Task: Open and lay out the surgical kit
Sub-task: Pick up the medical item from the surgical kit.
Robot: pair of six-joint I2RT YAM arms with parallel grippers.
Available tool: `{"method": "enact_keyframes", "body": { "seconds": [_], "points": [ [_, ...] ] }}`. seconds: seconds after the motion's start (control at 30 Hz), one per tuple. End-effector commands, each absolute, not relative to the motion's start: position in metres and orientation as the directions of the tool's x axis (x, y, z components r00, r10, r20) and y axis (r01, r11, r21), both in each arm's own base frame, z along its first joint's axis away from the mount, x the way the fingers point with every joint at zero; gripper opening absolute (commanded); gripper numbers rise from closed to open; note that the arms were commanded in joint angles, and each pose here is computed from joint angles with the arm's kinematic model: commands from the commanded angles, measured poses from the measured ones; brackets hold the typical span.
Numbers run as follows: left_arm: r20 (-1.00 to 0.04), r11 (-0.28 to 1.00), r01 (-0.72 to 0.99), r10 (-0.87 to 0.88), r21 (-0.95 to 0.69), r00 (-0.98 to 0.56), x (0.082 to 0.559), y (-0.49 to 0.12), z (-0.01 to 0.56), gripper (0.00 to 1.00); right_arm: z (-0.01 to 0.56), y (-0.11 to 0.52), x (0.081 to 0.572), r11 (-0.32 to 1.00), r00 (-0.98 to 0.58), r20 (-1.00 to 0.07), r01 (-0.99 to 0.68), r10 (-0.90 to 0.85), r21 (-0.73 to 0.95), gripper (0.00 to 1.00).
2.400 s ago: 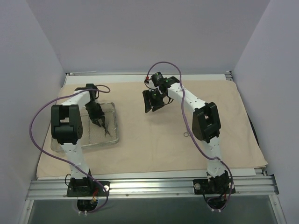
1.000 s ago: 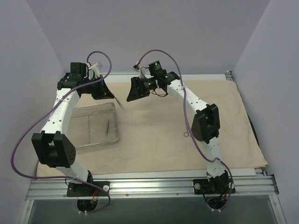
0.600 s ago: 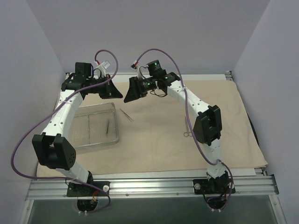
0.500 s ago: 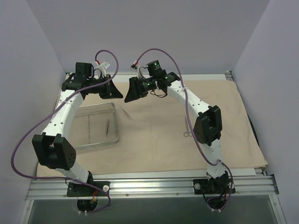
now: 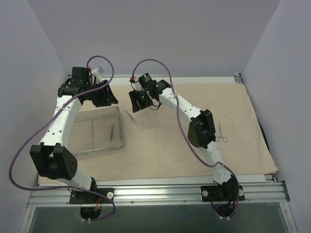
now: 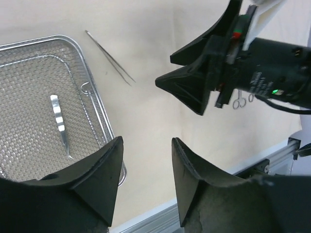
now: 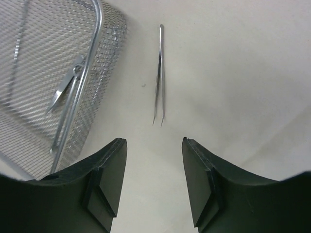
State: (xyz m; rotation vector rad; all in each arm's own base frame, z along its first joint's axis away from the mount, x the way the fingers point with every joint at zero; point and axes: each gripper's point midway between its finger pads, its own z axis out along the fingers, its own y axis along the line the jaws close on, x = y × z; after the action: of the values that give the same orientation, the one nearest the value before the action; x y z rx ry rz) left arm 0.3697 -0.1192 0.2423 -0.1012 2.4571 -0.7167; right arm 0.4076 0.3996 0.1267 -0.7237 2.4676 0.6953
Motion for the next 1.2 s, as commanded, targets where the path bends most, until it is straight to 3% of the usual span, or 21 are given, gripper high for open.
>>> {"method": "enact_keyframes", "body": {
  "seconds": [0.0,0.4,1.17],
  "points": [
    [-0.507,0.882,0.042,-0.229,-0.469,-0.831,0.355,-0.105,0.239,0.54,0.100,0.403,0.420,0.778,-0.707,-0.574,-0.602,-0.413,0.182,0.49],
    [-0.488,0.890,0.022,-0.229,-0.455,-0.842,0.337,-0.098,0.231,0.58,0.050,0.421,0.433,0.809,-0.726,-0.553,-0.568,-0.409,0.148,0.43],
    [-0.445,0.877,0.010,-0.234,-0.481,-0.864,0.336,-0.099,0.215,0.60,0.041,0.444,0.413,0.785,-0.720,-0.543,-0.597,-0.432,0.167,0.40]
  ]
}}
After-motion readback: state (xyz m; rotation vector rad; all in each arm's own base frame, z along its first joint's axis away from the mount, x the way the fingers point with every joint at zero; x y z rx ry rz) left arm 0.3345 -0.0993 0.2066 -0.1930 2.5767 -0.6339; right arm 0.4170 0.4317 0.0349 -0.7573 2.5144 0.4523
